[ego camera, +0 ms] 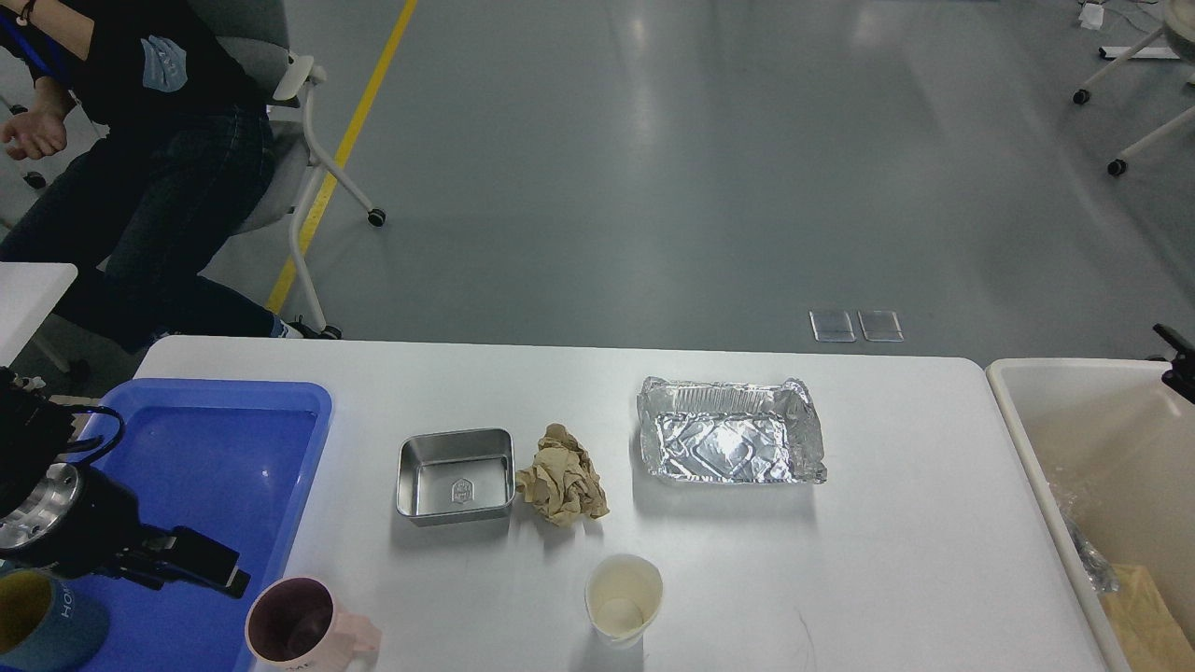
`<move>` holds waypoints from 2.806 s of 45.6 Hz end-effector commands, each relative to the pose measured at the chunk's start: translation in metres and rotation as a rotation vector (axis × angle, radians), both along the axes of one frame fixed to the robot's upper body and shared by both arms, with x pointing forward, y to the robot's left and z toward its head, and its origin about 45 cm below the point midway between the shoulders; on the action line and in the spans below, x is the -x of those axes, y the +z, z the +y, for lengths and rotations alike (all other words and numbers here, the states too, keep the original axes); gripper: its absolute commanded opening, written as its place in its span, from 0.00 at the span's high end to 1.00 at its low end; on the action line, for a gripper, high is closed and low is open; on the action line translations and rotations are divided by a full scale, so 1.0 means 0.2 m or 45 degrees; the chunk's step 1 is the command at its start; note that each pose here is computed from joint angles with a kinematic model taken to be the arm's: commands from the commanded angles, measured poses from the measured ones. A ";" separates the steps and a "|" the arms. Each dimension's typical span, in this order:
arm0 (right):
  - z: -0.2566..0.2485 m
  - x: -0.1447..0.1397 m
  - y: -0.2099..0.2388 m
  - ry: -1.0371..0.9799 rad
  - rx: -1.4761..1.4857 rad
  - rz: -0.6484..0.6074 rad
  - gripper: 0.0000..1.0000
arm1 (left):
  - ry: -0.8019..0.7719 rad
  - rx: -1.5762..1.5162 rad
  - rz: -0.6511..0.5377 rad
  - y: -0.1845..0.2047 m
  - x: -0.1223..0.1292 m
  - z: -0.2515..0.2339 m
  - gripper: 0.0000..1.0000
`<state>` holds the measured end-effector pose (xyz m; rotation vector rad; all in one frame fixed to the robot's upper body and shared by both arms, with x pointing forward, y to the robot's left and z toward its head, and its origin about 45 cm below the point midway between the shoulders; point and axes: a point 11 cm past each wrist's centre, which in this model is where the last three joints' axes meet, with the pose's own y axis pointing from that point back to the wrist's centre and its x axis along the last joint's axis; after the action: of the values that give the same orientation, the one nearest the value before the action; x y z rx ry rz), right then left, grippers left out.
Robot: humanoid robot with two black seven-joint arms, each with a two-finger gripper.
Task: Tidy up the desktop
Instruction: 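Lower the left gripper over the blue tray toward the pink mug, then grasp the pink mug rim with the left gripper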
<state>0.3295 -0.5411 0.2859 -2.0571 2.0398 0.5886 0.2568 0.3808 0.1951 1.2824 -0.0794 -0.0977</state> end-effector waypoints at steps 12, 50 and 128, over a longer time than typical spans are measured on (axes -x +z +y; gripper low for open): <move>0.01 0.00 -0.02 -0.004 -0.016 0.005 0.00 | 0.012 -0.060 0.016 -0.03 0.03 0.05 0.00; 0.02 0.02 -0.07 -0.004 -0.032 0.025 0.00 | 0.020 -0.115 0.053 -0.09 0.07 0.09 0.00; 0.00 0.04 -0.11 -0.016 -0.042 0.036 0.00 | -0.061 -0.116 0.050 -0.20 0.00 -0.05 0.01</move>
<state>0.3214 -0.5403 0.2645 -2.0318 2.0406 0.6511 0.2565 0.3727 0.1582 1.3679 -0.0673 -0.1612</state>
